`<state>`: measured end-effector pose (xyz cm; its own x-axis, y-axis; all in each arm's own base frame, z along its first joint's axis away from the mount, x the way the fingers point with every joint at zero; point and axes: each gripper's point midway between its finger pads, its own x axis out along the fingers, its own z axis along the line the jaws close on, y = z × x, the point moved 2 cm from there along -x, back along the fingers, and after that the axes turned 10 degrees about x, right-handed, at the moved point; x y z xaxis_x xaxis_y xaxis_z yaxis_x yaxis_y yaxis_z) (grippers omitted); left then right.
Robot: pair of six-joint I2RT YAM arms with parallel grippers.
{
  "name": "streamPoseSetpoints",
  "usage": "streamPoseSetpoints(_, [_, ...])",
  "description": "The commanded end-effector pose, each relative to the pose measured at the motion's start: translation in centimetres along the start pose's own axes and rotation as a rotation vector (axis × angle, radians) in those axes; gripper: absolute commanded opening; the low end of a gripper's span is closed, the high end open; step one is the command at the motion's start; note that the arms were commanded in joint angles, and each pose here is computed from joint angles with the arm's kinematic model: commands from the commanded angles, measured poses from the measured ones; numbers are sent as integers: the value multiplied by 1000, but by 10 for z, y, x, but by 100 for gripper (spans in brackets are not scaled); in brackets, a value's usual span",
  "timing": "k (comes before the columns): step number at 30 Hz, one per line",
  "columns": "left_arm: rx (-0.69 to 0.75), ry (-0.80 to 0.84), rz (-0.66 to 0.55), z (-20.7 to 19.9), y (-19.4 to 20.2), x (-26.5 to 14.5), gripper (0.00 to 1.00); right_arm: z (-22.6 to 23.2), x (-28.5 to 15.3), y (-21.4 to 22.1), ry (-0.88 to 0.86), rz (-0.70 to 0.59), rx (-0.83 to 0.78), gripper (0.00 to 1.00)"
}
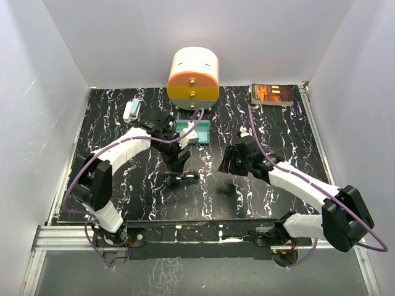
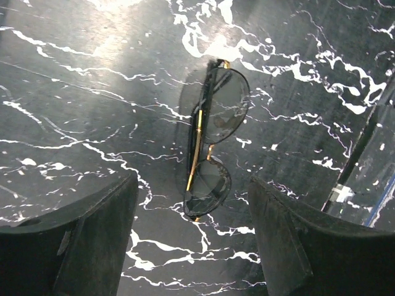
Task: Organize the sunglasses
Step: Pick up the sunglasses from the center of the board.
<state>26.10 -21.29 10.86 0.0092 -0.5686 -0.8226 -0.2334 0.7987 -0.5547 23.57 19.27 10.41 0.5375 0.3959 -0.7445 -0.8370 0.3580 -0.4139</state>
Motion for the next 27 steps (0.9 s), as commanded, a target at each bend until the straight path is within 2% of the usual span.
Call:
streamPoseSetpoints(1, [101, 79, -83, -15, -12, 0, 70, 4, 1, -5, -23, -23, -10, 56])
streamPoseSetpoints(9, [131, 149, -22, -22, -5, 17, 70, -3, 5, -1, 0, -13, -17, 56])
streamPoseSetpoints(27, [185, 42, 105, -13, 16, 49, 68, 4, 8, -7, -14, -22, -14, 56])
